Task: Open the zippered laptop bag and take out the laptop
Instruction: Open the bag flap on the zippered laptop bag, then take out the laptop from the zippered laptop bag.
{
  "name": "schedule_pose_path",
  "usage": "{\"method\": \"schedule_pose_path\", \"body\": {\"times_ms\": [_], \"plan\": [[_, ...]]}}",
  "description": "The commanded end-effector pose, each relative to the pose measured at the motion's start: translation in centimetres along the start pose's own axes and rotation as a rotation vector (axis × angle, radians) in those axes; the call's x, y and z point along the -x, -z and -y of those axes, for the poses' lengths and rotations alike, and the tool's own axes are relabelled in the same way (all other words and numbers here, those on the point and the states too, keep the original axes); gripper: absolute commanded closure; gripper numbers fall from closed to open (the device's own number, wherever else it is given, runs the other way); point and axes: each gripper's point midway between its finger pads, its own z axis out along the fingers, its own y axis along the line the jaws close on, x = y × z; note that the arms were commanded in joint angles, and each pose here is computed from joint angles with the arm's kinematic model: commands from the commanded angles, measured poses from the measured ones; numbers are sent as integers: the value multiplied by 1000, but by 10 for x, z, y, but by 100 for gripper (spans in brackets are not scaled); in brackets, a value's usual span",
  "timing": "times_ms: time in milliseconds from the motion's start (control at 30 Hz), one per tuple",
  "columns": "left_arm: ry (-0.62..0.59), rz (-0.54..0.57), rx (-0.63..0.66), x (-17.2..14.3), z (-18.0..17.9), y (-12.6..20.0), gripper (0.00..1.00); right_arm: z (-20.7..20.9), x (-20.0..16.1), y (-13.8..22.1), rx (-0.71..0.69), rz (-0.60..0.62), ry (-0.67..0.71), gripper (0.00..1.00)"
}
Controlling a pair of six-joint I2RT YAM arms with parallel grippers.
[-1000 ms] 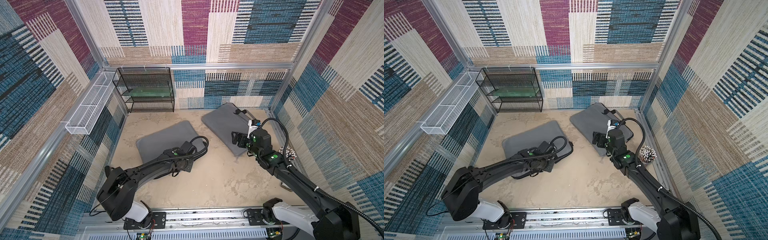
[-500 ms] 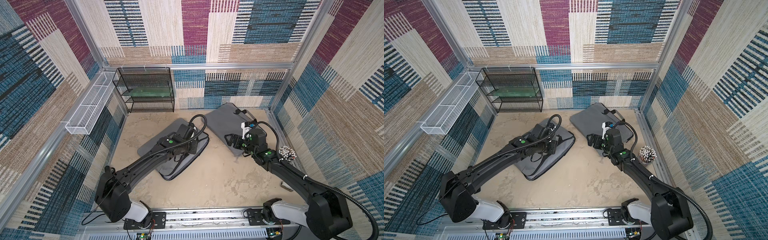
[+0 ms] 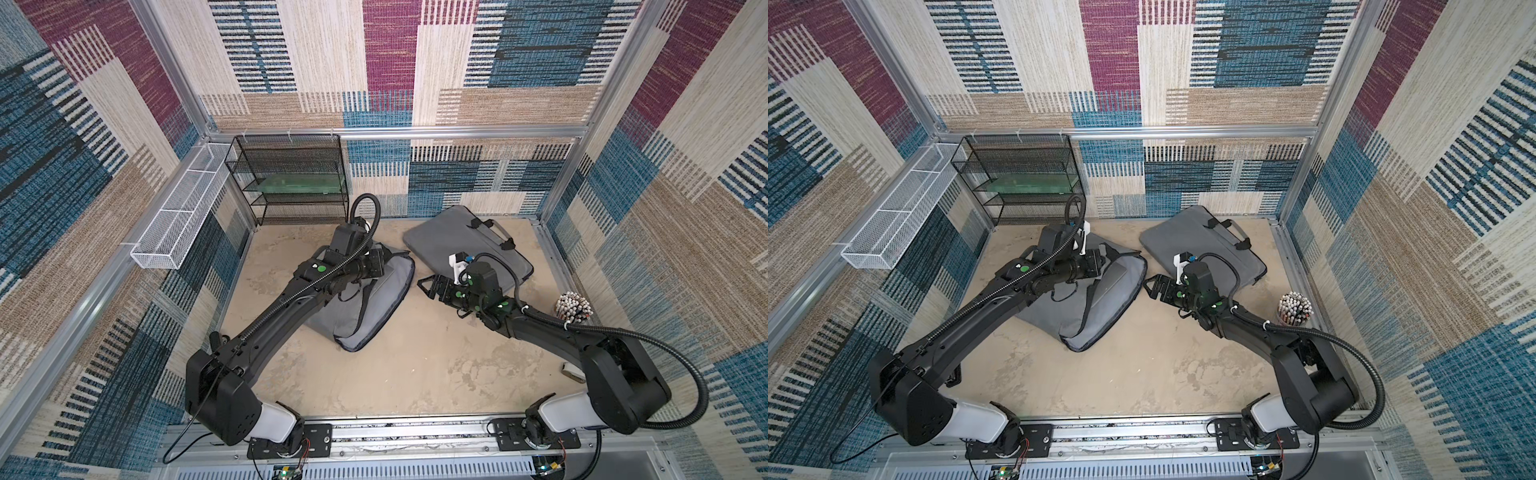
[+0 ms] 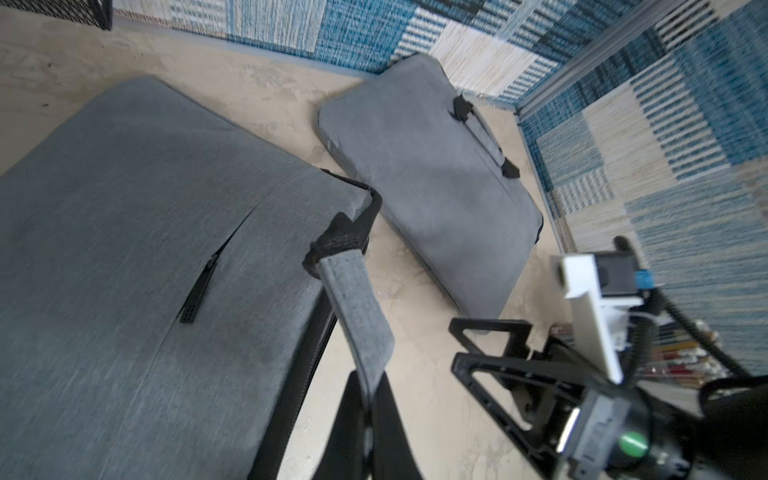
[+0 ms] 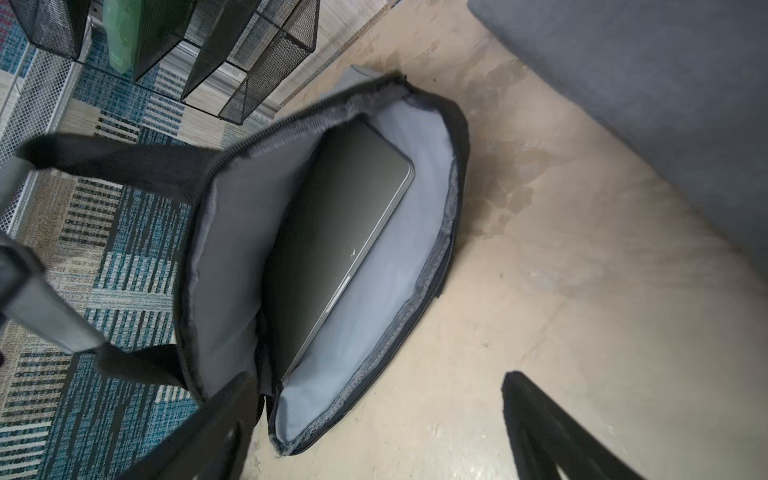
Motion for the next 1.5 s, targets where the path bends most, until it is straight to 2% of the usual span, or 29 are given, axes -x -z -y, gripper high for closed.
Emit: {"method": "schedule_pose_path", "body": {"times_ms": [0,267,433,767,1233,1467], "plan": [[34,137,-85,43,23,9,100,-25,3,-16,86,-10,5,5],[56,161,-143,62,39,4,100,-64,-17,-65,226,-114,-14,0],[71,172,-160,68,42,3,100,-70,-34,-95,264,-187,-49,8],[95,188,-175,74,39,4,100,-49,-52,-130,292,-244,-149,24],[118,188,-199,71,39,4,100,-48,-43,-167,329,-230,-188,47],[130,183,-223,69,42,5,100,-55,-42,-183,363,-233,-203,52]]}}
